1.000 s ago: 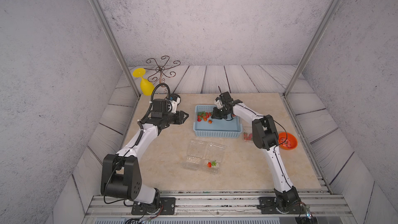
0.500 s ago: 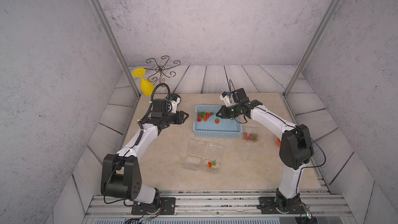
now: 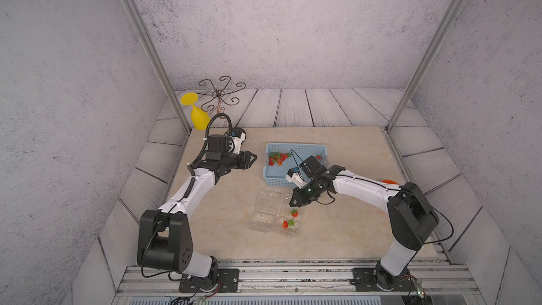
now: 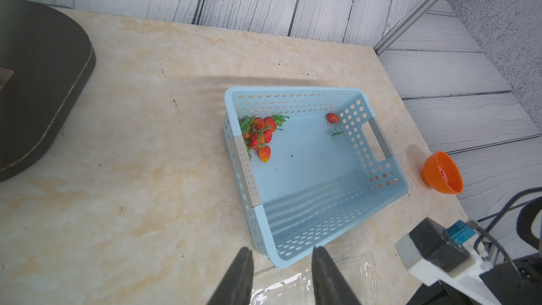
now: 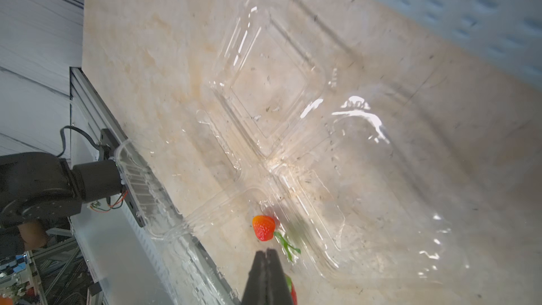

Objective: Pack strawberries into containers
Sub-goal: Place the strawberry in the packing box, then pick up the strawberry from the basket.

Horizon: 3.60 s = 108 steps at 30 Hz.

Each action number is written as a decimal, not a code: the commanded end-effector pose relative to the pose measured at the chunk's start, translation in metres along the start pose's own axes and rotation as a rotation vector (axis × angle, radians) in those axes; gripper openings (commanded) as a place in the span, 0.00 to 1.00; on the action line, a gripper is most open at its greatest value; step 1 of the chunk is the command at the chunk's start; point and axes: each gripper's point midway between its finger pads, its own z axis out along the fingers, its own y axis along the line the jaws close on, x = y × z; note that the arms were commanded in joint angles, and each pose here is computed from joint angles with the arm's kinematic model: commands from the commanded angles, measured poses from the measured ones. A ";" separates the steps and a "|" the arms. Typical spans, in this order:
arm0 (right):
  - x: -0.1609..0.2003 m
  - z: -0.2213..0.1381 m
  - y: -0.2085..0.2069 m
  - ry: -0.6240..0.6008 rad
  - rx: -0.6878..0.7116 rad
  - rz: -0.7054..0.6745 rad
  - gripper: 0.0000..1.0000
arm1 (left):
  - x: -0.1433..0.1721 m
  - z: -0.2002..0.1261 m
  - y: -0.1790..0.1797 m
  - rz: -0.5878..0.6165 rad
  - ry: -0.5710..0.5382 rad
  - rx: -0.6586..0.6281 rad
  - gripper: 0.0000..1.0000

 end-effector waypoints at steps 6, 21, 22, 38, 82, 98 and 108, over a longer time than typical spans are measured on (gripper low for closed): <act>0.022 0.011 0.015 0.090 0.033 -0.087 0.04 | -0.010 -0.008 -0.001 0.019 -0.024 -0.004 0.37; -0.008 -0.021 0.012 0.032 0.175 -0.180 0.41 | -0.012 -0.012 -0.004 0.026 -0.037 -0.006 0.38; -0.018 -0.026 0.011 0.007 0.186 -0.181 0.41 | -0.012 -0.013 -0.004 0.028 -0.037 -0.007 0.38; -0.205 -0.027 -0.124 -0.329 0.271 0.138 0.46 | -0.008 -0.008 -0.003 0.027 -0.019 -0.002 0.37; -0.245 0.033 -0.177 -0.324 0.155 0.231 0.10 | -0.001 0.001 0.003 0.026 0.016 -0.014 0.37; -0.238 -0.026 -0.130 -0.380 0.127 0.158 0.00 | -0.005 -0.003 0.000 0.032 0.002 -0.011 0.37; -0.215 -0.059 -0.104 -0.385 0.130 0.108 0.00 | -0.007 -0.006 -0.003 0.037 -0.009 -0.009 0.37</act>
